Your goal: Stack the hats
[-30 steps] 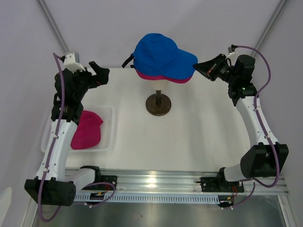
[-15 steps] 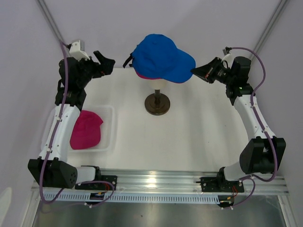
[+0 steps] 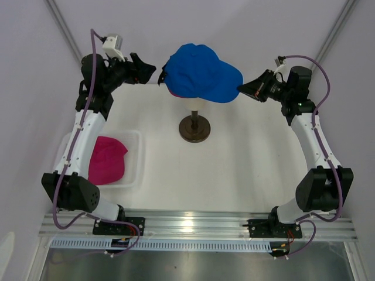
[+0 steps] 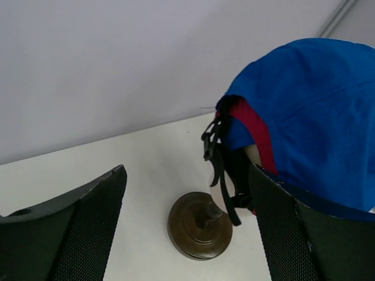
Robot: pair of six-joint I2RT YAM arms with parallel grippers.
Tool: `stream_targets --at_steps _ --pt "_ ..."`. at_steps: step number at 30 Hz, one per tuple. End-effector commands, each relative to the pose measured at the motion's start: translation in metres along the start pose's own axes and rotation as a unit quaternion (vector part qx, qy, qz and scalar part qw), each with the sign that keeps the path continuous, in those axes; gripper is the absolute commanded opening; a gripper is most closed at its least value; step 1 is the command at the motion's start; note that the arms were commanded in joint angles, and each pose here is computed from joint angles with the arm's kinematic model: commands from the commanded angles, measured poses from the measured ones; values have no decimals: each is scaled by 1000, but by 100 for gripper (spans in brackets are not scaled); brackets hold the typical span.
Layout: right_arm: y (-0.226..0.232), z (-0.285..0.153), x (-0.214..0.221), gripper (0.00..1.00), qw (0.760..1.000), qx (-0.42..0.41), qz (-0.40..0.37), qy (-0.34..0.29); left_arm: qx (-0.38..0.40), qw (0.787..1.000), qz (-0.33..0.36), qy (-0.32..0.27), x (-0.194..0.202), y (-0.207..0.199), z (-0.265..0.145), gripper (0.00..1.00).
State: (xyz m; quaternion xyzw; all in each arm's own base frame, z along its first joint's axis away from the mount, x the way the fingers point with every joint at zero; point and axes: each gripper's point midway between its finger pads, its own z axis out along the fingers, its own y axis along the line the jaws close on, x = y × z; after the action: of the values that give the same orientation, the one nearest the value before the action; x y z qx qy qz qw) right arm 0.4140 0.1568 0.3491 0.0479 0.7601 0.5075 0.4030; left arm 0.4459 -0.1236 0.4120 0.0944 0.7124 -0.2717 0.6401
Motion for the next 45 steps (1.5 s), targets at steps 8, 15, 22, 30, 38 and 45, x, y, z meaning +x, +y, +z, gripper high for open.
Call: stream_targets --at_steps 8,15,22,30,38,45 --pt "-32 12 2 0 999 38 9 21 71 997 4 34 -1 -42 48 80" --pt "-28 13 -3 0 999 35 4 18 -65 997 3 51 15 0 62 65" --pt "-30 16 -3 0 999 33 9 21 -67 996 -4 62 35 4 72 55" --pt "-45 20 2 0 998 50 19 31 -84 991 -11 107 73 13 72 40" --pt "-41 23 -11 0 999 44 11 30 -89 993 23 71 47 5 45 47" --pt "-5 17 -37 66 999 20 -31 20 -121 992 29 2 -15 5 -4 76"
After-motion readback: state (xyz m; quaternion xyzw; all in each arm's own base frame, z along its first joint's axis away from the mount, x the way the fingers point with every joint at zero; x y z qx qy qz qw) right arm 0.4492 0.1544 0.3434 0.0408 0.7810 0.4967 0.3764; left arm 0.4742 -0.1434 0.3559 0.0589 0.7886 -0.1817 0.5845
